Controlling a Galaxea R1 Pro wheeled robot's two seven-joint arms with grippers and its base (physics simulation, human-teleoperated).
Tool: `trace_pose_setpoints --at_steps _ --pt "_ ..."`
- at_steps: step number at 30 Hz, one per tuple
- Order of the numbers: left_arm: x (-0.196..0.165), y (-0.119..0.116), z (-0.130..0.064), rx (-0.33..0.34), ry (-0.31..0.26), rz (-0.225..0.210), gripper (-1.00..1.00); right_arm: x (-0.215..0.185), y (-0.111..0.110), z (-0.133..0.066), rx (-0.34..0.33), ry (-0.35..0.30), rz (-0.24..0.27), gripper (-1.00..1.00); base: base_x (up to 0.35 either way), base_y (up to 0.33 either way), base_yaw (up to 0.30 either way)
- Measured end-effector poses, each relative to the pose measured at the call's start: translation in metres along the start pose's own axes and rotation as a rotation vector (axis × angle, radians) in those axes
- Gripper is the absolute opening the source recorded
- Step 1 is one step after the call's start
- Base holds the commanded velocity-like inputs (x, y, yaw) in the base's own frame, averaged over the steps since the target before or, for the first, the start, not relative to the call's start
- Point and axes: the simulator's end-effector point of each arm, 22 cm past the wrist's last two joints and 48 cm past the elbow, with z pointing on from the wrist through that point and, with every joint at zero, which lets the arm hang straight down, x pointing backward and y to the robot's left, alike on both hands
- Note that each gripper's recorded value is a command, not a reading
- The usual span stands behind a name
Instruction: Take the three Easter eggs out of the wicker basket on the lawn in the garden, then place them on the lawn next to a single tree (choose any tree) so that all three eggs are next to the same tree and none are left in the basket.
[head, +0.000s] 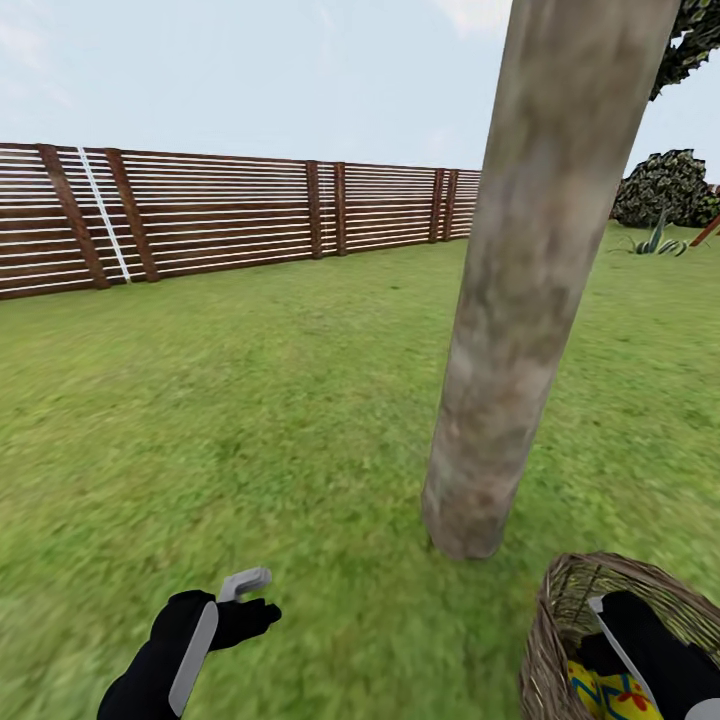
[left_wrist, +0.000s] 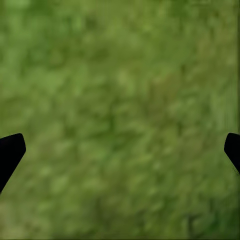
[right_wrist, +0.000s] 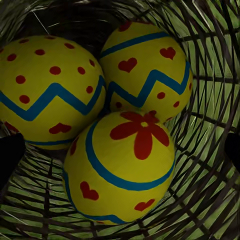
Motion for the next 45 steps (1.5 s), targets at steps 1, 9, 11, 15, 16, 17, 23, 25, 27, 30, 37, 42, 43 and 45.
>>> trace_pose_setpoints --at_steps 1,9,11,15,16,17,23,25,27,30,37,42,43,45 --pt "0.000 -0.001 0.000 0.001 0.000 0.001 1.00 0.000 0.000 0.000 0.000 0.000 0.000 1.00 0.046 0.000 0.000" --pt "0.000 -0.001 0.000 0.001 0.001 0.003 1.00 0.000 0.000 0.000 0.000 0.001 0.000 1.00 0.011 -0.165 0.000" --pt "0.000 -0.002 0.000 0.002 0.001 0.003 1.00 0.000 0.000 0.000 0.000 0.000 0.000 1.00 0.028 -0.173 0.000" --pt "0.000 -0.002 0.000 0.002 0.001 0.003 1.00 0.000 0.000 0.000 0.000 0.000 0.000 1.00 0.038 -0.087 0.000" --pt "0.000 -0.002 0.000 0.002 0.001 0.003 1.00 0.000 0.000 0.000 0.001 0.000 0.000 1.00 0.009 -0.020 0.000" --pt "0.000 -0.002 0.000 0.002 0.001 0.002 1.00 0.000 0.000 0.000 0.001 0.000 0.000 1.00 0.006 -0.013 0.000" --pt "0.000 -0.001 0.000 0.002 0.001 0.002 1.00 0.000 0.001 0.000 -0.001 0.000 0.000 1.00 0.001 -0.003 0.000" --pt "0.003 0.000 0.003 -0.001 0.009 0.001 1.00 0.002 0.002 0.003 -0.002 0.008 -0.003 1.00 0.000 0.000 0.000" --pt "0.006 0.001 0.006 -0.002 0.017 0.000 1.00 0.004 0.003 0.006 -0.002 0.016 -0.006 1.00 0.000 0.000 0.000" --pt "0.010 0.002 0.011 -0.005 0.028 -0.003 1.00 0.008 0.005 0.011 -0.003 0.028 -0.010 1.00 0.000 0.000 0.000" --pt "0.019 0.007 0.021 -0.012 0.056 -0.008 1.00 0.015 0.009 0.021 -0.008 0.055 -0.016 1.00 0.000 0.000 0.000" --pt "0.026 0.010 0.028 -0.017 0.075 -0.011 1.00 0.021 0.013 0.028 -0.007 0.075 -0.027 1.00 0.000 0.000 0.000" --pt "0.028 0.010 0.029 -0.018 0.079 -0.012 1.00 0.022 0.013 0.030 -0.008 0.078 -0.028 1.00 0.000 0.000 0.000" --pt "0.030 0.011 0.032 -0.020 0.087 -0.013 1.00 0.024 0.015 0.033 -0.009 0.086 -0.031 1.00 0.000 0.000 0.000"
